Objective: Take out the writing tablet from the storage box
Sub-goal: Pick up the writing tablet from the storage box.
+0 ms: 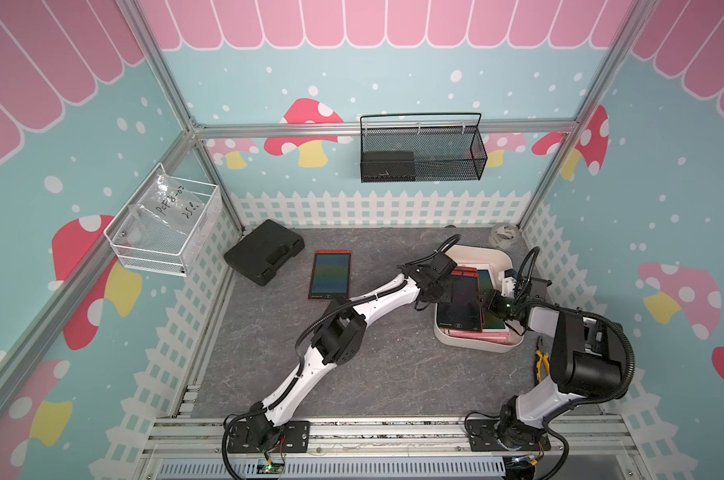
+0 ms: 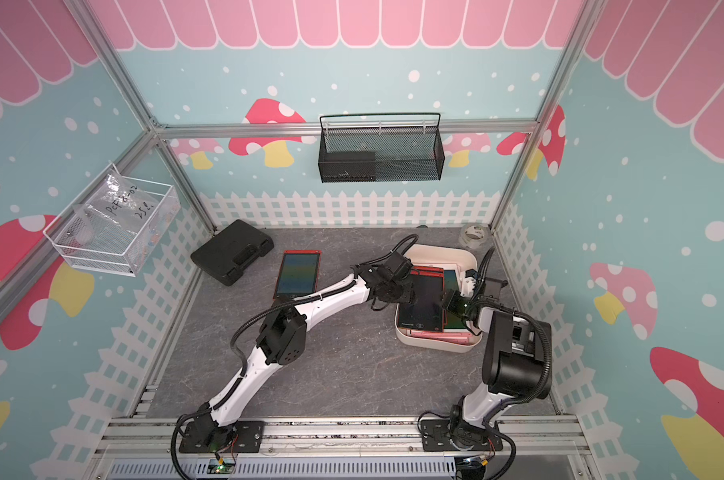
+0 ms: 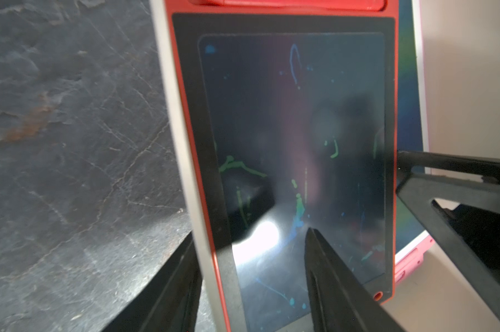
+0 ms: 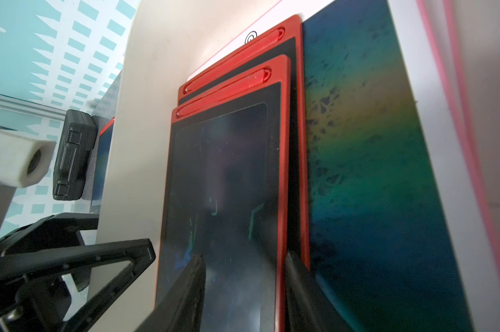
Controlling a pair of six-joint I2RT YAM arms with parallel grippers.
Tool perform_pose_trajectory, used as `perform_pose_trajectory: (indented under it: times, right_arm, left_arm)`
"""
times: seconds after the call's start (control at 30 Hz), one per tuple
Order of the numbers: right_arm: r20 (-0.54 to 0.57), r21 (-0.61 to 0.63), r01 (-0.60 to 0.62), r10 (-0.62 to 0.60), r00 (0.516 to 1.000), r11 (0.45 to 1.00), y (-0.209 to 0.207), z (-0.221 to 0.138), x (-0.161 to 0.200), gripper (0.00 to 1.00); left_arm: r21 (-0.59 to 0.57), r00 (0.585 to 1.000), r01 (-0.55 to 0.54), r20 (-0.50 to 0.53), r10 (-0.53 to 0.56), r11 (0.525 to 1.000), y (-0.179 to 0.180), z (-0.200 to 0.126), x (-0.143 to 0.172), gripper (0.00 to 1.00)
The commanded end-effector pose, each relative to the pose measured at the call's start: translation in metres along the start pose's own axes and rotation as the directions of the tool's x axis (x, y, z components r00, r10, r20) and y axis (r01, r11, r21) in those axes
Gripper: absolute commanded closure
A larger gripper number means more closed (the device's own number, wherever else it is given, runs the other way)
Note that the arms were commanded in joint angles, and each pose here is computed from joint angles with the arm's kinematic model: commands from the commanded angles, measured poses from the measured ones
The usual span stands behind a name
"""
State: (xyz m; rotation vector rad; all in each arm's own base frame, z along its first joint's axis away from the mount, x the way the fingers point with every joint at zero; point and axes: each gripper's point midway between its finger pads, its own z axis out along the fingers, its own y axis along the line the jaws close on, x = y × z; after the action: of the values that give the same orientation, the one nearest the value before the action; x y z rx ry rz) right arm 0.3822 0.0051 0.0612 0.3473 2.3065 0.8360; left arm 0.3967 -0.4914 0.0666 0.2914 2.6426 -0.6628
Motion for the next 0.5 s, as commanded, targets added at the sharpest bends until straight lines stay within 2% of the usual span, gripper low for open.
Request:
perform_pose_trajectory:
  times: [0.0,0.47]
  right_arm:
    - [-0.09,-0.162,-0.023,0.009,0.996,0.986,0.029,0.006,0.025,0.53]
    - [-0.084,-0.24,-0.046,0.026,0.996,0.97,0.038,0.005,0.028,0.55]
  left_arm:
    - [0.105,0.999,-0.013,-0.037,0.017,0.994,-0.027,0.014,0.018,0.44]
    - [0.11,0.999,-0.005,-0.047,0.01,0.994,-0.024,0.018,0.019,0.44]
